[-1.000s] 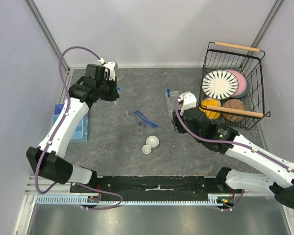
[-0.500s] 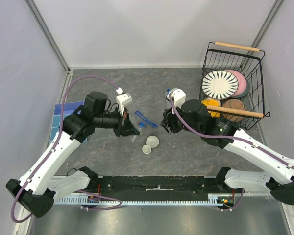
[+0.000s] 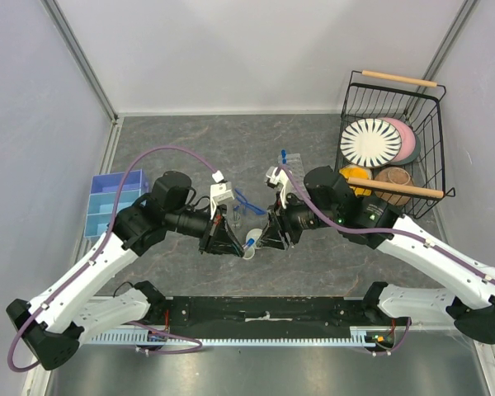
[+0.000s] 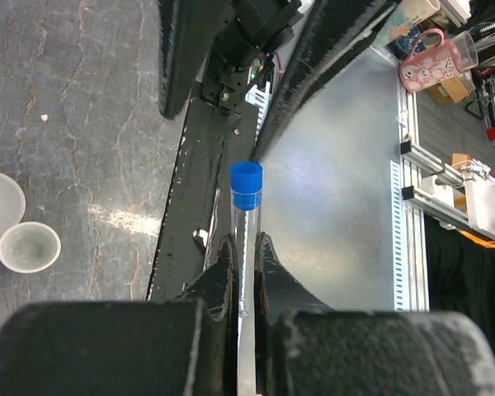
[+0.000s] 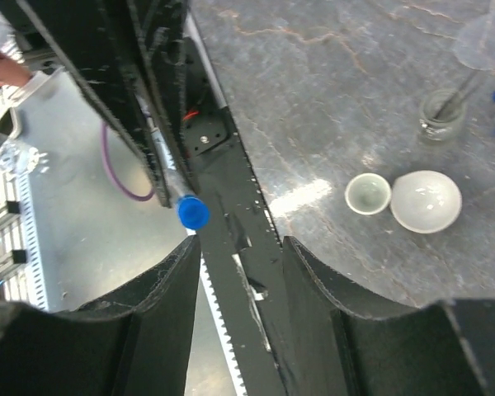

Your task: Organize the chemistry lab equipment

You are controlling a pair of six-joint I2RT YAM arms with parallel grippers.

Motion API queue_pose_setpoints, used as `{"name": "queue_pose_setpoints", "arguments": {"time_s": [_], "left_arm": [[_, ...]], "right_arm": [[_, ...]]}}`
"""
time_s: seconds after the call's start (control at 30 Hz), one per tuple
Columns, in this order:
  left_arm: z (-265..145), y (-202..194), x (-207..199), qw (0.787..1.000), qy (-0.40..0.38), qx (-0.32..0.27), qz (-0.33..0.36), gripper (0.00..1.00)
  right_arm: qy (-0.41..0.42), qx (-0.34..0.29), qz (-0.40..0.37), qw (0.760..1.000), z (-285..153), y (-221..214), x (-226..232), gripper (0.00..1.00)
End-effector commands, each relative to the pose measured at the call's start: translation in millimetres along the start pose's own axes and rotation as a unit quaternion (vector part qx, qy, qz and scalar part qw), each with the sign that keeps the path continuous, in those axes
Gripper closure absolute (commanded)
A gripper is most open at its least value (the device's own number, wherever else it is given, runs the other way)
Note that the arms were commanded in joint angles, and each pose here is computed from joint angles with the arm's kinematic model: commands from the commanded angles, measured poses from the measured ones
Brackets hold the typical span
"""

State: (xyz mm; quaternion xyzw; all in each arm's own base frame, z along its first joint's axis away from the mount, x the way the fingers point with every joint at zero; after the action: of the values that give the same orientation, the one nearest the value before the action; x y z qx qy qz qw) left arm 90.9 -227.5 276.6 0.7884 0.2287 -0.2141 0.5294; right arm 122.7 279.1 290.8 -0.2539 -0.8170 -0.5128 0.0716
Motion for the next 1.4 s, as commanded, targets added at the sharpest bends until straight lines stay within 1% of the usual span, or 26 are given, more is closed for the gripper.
{"name": "queue_pose_setpoints", "arguments": {"time_s": [0.0,0.13,0.3,0.47,0.63,0.67,0.73,0.77,0.87,0.93,1.0,1.1,1.13,1.2,1.23,1.27,1.3,1.33,1.37], "left_arm": [[3.1,6.4,-9.7,0.999,-0.037,-0.007,0.016,0.98],[6.6,5.4,-7.7,0.999,-0.046,-0.001,0.019,0.98],[9.4,6.1,-8.6,0.998,-0.059,0.002,0.021,0.98],[8.1,9.2,-16.9,0.996,-0.085,-0.001,0.034,0.98],[8.1,9.8,-18.2,0.995,-0.090,-0.001,0.036,0.98],[7.7,10.3,-18.8,0.995,-0.090,-0.002,0.038,0.98],[8.2,10.2,-18.1,0.995,-0.090,-0.001,0.037,0.98],[8.2,10.4,-18.0,0.995,-0.090,0.000,0.037,0.98],[9.1,10.3,-16.4,0.995,-0.088,0.000,0.036,0.98],[9.5,9.4,-14.2,0.996,-0.081,0.000,0.036,0.98],[10.2,8.3,-12.6,0.996,-0.079,0.003,0.033,0.98],[10.3,8.6,-10.7,0.997,-0.072,0.002,0.034,0.98],[10.2,8.2,-9.9,0.997,-0.068,0.002,0.033,0.98],[9.6,9.5,-9.6,0.997,-0.065,0.000,0.034,0.98],[10.2,10.1,-7.8,0.998,-0.057,-0.001,0.031,0.96],[10.6,11.0,-6.1,0.998,-0.051,-0.002,0.028,0.90],[10.8,10.9,-4.2,0.999,-0.044,-0.001,0.025,0.74],[11.1,12.0,0.1,0.999,-0.028,-0.004,0.023,0.65],[11.2,12.5,1.5,1.000,-0.022,-0.002,0.019,0.39]], "right_arm": [[0.086,-0.023,-0.022,0.996,-15.6,21.5,34.5,0.48],[0.111,-0.014,-0.021,0.993,-15.7,19.9,41.1,0.47],[0.125,-0.017,-0.017,0.992,-10.7,20.8,42.4,0.47],[0.122,-0.010,-0.016,0.992,-1.2,15.7,36.5,0.47],[0.128,-0.015,-0.016,0.992,3.3,18.1,36.4,0.48],[0.127,-0.017,-0.017,0.992,3.5,19.7,36.2,0.49],[0.127,-0.016,-0.016,0.992,5.0,19.8,35.5,0.56],[0.128,-0.016,-0.016,0.992,5.3,20.2,36.1,0.63],[0.126,-0.016,-0.015,0.992,5.3,20.2,35.4,0.80],[0.127,-0.016,-0.016,0.992,4.2,19.7,36.3,0.86],[0.126,-0.018,-0.017,0.992,3.0,19.4,36.6,0.87],[0.125,-0.019,-0.017,0.992,0.3,18.1,36.9,0.95],[0.124,-0.018,-0.016,0.992,-0.1,17.2,36.7,1.00],[0.122,-0.019,-0.015,0.992,-2.4,15.6,36.9,1.00],[0.118,-0.020,-0.014,0.993,-2.2,14.7,35.5,1.00],[0.115,-0.020,-0.013,0.993,-2.7,13.6,34.8,1.00],[0.108,-0.023,-0.012,0.994,-3.7,13.4,33.6,1.00],[0.094,-0.026,-0.011,0.995,-3.4,14.1,30.4,1.00],[0.081,-0.031,-0.011,0.996,-3.8,15.7,26.5,1.00]]}}
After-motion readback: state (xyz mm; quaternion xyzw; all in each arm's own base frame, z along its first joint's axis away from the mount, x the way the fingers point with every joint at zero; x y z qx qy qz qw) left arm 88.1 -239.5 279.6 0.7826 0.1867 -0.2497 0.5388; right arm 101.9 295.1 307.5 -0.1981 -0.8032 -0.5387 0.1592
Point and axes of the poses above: each gripper's point midway between its finger pads, its own z axis out along the fingers, its own x axis along the line the jaws close on, y = z × x, the point moved 3 cm from there along -z, back along the fingers, and after that the axes turned 3 degrees about -z, right-handed, at the moved point
